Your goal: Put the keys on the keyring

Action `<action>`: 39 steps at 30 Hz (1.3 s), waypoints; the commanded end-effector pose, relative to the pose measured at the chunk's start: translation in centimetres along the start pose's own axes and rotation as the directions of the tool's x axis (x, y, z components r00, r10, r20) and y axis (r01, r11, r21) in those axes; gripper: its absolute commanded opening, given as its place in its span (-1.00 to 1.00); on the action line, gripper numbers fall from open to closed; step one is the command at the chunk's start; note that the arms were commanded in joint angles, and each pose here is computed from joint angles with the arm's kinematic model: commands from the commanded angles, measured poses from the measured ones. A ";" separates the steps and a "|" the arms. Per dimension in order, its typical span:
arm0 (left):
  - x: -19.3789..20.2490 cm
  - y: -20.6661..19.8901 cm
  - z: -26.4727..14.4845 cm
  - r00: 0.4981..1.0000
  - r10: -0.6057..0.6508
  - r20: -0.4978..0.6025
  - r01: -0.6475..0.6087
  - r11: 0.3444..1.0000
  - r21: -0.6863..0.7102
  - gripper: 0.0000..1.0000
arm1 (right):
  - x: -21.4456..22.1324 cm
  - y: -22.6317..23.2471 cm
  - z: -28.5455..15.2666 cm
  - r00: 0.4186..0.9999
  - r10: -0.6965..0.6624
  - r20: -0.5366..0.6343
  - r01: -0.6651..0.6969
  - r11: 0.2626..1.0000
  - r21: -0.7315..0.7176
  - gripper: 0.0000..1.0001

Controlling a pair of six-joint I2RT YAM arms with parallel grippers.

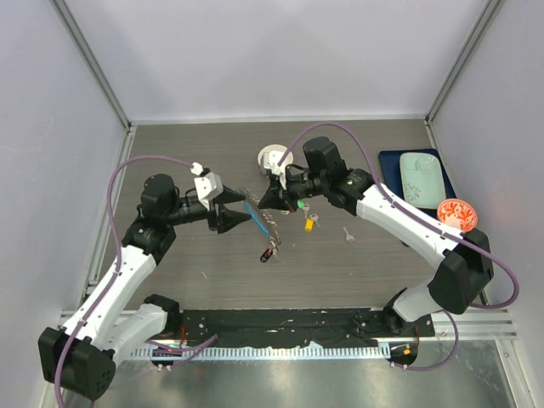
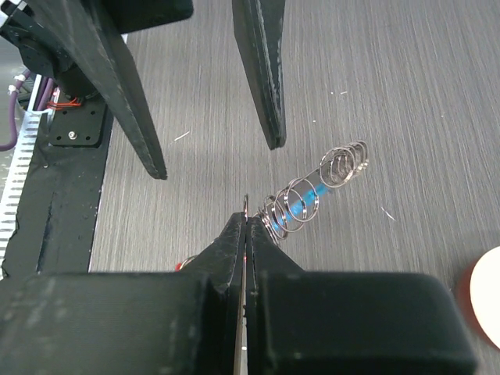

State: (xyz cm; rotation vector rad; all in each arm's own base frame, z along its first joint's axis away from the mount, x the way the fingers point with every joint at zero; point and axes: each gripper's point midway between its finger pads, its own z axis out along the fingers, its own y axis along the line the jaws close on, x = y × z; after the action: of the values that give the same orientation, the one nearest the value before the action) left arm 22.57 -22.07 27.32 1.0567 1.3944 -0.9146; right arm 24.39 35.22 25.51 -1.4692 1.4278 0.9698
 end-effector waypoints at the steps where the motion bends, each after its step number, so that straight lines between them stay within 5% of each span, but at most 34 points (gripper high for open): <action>1: -1.2 -0.4 0.1 0.999 0.046 0.008 -0.046 0.998 0.046 0.11 | -3.5 0.4 -0.7 0.990 -0.102 0.098 0.103 0.995 -0.006 -0.98; 10: -1.0 -0.6 0.5 1.000 0.030 0.001 -0.030 0.997 0.070 -0.28 | -3.3 0.8 -0.5 0.991 -0.096 0.097 0.099 0.995 -0.020 -0.99; 39: 0.0 -0.1 1.6 0.999 -0.034 -0.033 0.036 0.997 0.068 -0.56 | -3.9 1.7 0.0 0.988 -0.106 0.113 0.112 0.993 -0.049 -0.99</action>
State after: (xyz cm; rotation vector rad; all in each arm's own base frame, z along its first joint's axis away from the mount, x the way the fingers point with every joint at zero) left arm 22.76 -23.36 25.32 1.1015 1.4652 -0.9905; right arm 22.96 36.06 25.75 -1.5028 1.3834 1.0192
